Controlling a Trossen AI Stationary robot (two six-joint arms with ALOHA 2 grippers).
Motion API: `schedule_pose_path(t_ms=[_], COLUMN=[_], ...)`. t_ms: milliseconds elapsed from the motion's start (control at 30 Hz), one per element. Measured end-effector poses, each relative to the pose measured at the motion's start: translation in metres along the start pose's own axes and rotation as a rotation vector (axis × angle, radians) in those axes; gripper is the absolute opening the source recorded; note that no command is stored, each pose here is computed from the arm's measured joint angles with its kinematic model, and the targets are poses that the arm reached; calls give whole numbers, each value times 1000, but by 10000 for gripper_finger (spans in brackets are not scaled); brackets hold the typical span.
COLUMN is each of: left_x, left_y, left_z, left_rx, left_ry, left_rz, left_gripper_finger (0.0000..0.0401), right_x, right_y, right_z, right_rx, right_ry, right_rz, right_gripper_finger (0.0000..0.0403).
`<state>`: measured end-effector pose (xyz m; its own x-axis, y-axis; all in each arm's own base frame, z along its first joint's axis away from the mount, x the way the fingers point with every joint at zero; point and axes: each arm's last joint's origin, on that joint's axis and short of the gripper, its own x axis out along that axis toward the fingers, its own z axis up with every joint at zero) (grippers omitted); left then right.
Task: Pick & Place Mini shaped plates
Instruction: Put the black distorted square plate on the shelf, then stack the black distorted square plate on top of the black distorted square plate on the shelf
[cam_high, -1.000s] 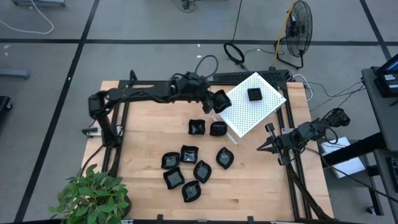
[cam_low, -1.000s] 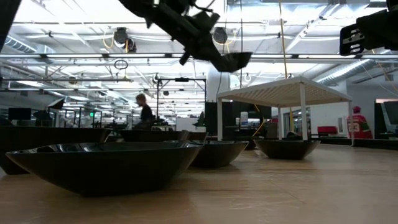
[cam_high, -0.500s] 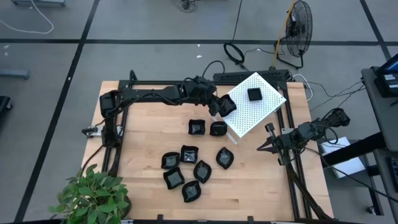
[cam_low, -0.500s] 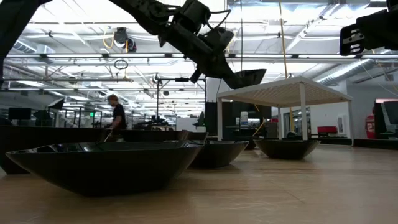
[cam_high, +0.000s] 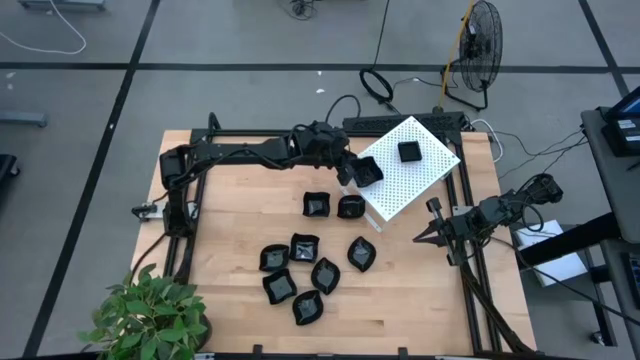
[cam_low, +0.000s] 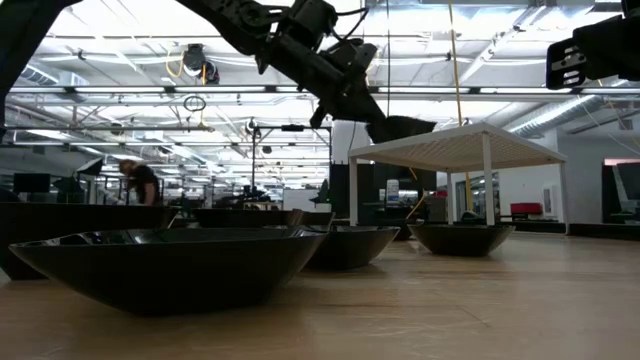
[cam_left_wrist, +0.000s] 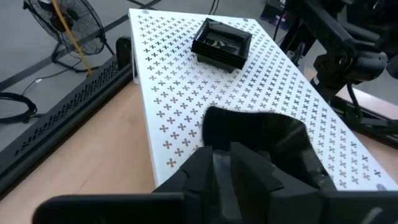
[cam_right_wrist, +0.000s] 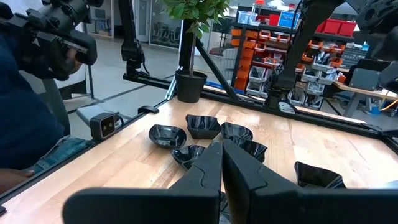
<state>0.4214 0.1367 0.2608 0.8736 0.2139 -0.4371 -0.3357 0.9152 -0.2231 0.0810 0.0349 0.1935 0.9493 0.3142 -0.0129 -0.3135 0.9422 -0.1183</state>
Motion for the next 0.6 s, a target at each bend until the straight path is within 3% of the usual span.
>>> schedule_pose_path(t_ms=[267,400,600], left_x=[-2,-21,-62], left_y=[-1,-5,-11], left_z=[4,20,31], left_rx=[50,106,145], left_ry=[-27,-77,7], left_rz=[6,10,38], left_gripper_finger=[71,72,72], right_x=[0,0,0], right_y=[0,0,0], right_z=[0,0,0], right_rx=[0,0,0], right_ry=[0,0,0], right_rz=[0,0,0], right_gripper_finger=[0,0,0])
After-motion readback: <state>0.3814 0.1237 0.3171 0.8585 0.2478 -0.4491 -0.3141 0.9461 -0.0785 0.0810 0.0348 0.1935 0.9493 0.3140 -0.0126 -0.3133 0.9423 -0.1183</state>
